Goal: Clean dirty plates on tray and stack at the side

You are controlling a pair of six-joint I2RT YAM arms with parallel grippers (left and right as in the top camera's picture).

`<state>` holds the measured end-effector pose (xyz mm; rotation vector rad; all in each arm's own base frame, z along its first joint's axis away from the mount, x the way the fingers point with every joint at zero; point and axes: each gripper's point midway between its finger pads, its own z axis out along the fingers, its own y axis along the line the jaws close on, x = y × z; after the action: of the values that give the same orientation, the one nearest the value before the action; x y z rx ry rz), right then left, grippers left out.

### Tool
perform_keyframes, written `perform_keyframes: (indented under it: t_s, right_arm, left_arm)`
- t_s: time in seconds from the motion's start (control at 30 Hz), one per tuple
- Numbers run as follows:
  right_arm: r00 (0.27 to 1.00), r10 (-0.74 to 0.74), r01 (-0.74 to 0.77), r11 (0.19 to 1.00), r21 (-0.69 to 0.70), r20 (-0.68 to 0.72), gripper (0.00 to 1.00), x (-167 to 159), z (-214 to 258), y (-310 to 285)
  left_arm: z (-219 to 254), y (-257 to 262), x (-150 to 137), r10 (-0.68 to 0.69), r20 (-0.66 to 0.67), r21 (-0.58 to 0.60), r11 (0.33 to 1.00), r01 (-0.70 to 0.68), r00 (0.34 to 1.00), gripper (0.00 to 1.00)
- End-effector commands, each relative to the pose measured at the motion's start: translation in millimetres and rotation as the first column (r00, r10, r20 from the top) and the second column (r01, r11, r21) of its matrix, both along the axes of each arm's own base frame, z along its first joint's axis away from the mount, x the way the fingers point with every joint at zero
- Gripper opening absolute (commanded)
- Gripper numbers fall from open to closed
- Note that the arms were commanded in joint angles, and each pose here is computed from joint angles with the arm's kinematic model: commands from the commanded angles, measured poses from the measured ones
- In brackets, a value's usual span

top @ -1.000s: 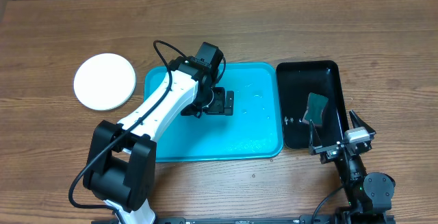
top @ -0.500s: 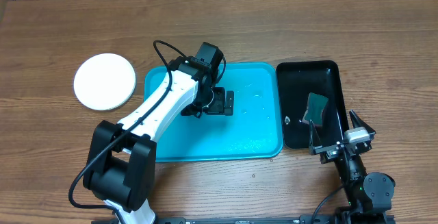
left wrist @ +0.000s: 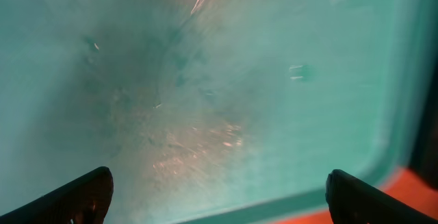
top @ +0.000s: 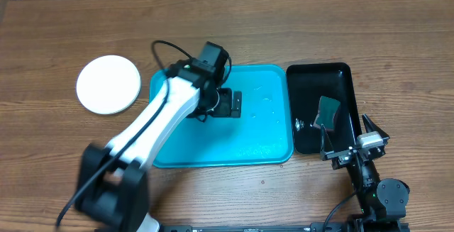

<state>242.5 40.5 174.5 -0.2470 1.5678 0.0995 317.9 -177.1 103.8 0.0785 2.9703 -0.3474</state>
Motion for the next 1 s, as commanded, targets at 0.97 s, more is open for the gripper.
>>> perform_keyframes:
  t_s: [0.97]
  right_arm:
    - [1.0, 0.004, -0.004, 1.0, -0.007, 0.008, 1.0, -0.2, -1.4, 1.0]
  left_arm:
    - [170.1, 185.1, -116.8, 0.546, 0.729, -0.381, 0.825, -0.418, 0.413, 1.0]
